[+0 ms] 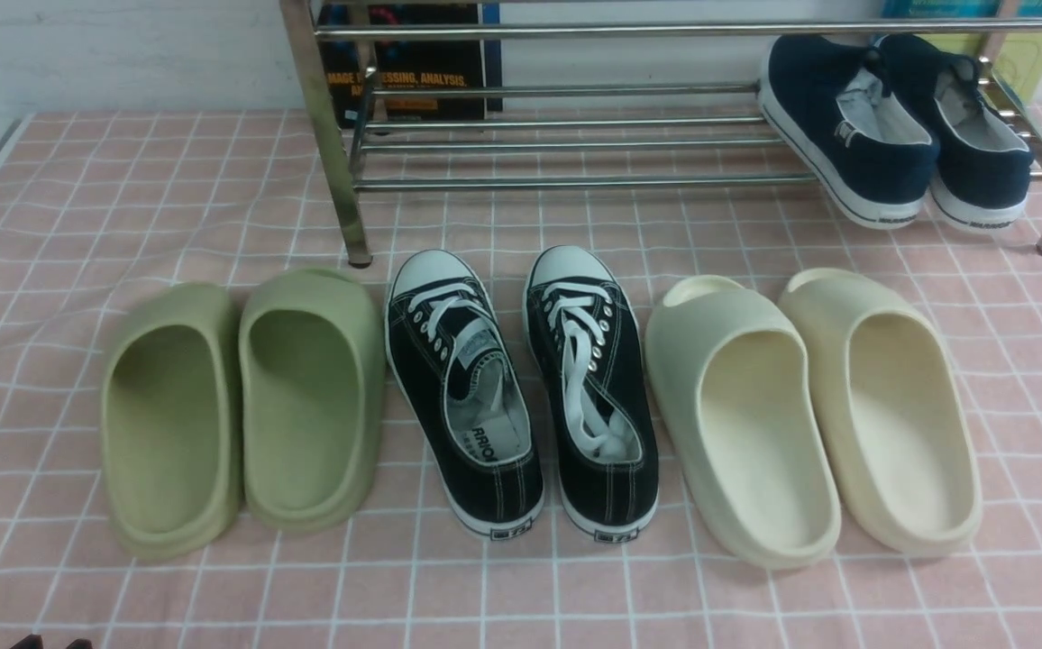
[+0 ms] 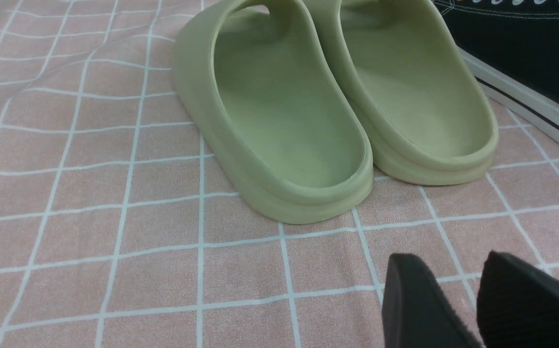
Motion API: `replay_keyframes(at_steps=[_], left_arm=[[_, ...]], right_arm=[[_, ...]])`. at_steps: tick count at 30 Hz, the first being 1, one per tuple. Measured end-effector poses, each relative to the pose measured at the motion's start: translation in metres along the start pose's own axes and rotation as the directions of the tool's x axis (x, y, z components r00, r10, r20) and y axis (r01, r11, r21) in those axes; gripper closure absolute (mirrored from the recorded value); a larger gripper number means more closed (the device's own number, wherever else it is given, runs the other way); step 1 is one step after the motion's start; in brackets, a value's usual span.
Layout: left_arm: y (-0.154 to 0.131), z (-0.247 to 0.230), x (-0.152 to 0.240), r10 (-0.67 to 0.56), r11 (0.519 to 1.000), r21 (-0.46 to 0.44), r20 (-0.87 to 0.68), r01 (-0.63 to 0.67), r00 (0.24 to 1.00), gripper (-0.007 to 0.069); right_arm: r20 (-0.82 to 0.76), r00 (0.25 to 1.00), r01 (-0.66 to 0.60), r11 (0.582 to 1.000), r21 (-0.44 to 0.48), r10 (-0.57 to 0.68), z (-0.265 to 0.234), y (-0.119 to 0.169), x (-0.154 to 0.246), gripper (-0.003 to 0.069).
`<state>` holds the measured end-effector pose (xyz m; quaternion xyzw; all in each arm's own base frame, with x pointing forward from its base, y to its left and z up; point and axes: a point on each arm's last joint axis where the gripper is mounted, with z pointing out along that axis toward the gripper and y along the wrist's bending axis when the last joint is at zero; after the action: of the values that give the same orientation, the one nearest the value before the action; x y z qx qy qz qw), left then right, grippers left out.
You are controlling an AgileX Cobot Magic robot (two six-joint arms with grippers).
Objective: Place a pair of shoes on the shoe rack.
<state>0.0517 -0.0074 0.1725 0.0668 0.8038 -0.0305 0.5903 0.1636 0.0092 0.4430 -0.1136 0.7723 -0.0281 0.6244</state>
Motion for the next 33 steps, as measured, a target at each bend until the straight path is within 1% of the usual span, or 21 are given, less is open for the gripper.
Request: replay_keyframes(at_steps=[2, 3, 4, 7, 8, 10, 12, 16, 18, 26, 33], left_arm=[[0.000, 0.000, 0.000, 0.000, 1.000, 0.000, 0.000, 0.000, 1.000, 0.0388], [0.000, 0.000, 0.000, 0.000, 1.000, 0.000, 0.000, 0.000, 1.000, 0.0388], [0.000, 0.000, 0.000, 0.000, 1.000, 0.000, 0.000, 0.000, 1.000, 0.0388], [0.000, 0.000, 0.000, 0.000, 1.000, 0.000, 0.000, 0.000, 1.000, 0.0388], [0.000, 0.000, 0.000, 0.000, 1.000, 0.000, 0.000, 0.000, 1.000, 0.0388], [0.000, 0.000, 0.000, 0.001, 1.000, 0.000, 0.000, -0.001, 1.000, 0.0388], [0.000, 0.000, 0.000, 0.001, 1.000, 0.000, 0.000, -0.001, 1.000, 0.0388], [0.000, 0.000, 0.000, 0.001, 1.000, 0.000, 0.000, -0.001, 1.000, 0.0388], [0.000, 0.000, 0.000, 0.001, 1.000, 0.000, 0.000, -0.001, 1.000, 0.0388], [0.000, 0.000, 0.000, 0.002, 1.000, -0.001, 0.000, -0.002, 1.000, 0.0388], [0.000, 0.000, 0.000, 0.002, 1.000, -0.001, 0.001, -0.002, 1.000, 0.0388]], right_arm=[[0.072, 0.997, 0.017, 1.000, 0.004, -0.017, -0.021, 0.010, 0.024, 0.0663], [0.058, 0.998, 0.016, 1.000, 0.000, -0.016, -0.018, 0.010, 0.028, 0.0663], [0.075, 0.997, 0.016, 1.000, 0.007, -0.016, -0.027, 0.016, 0.052, 0.0663], [0.075, 0.997, -0.003, 1.000, 0.013, 0.002, -0.035, 0.026, 0.100, 0.0659], [0.087, 0.996, -0.004, 1.000, 0.016, 0.003, -0.038, 0.026, 0.103, 0.0659], [0.096, 0.995, -0.034, 0.999, 0.025, 0.031, -0.040, 0.033, 0.139, 0.0659], [0.099, 0.994, -0.056, 0.998, 0.033, 0.052, -0.038, 0.037, 0.161, 0.0658], [0.067, 0.995, -0.082, 0.996, 0.047, 0.079, -0.030, 0.042, 0.197, 0.0653], [0.015, 0.996, -0.092, 0.995, 0.044, 0.091, -0.026, 0.046, 0.219, 0.0650], [-0.131, 0.985, -0.110, 0.993, 0.031, 0.113, -0.023, 0.056, 0.270, 0.0641], [-0.198, 0.974, -0.115, 0.993, -0.008, 0.111, -0.027, 0.061, 0.280, 0.0631]])
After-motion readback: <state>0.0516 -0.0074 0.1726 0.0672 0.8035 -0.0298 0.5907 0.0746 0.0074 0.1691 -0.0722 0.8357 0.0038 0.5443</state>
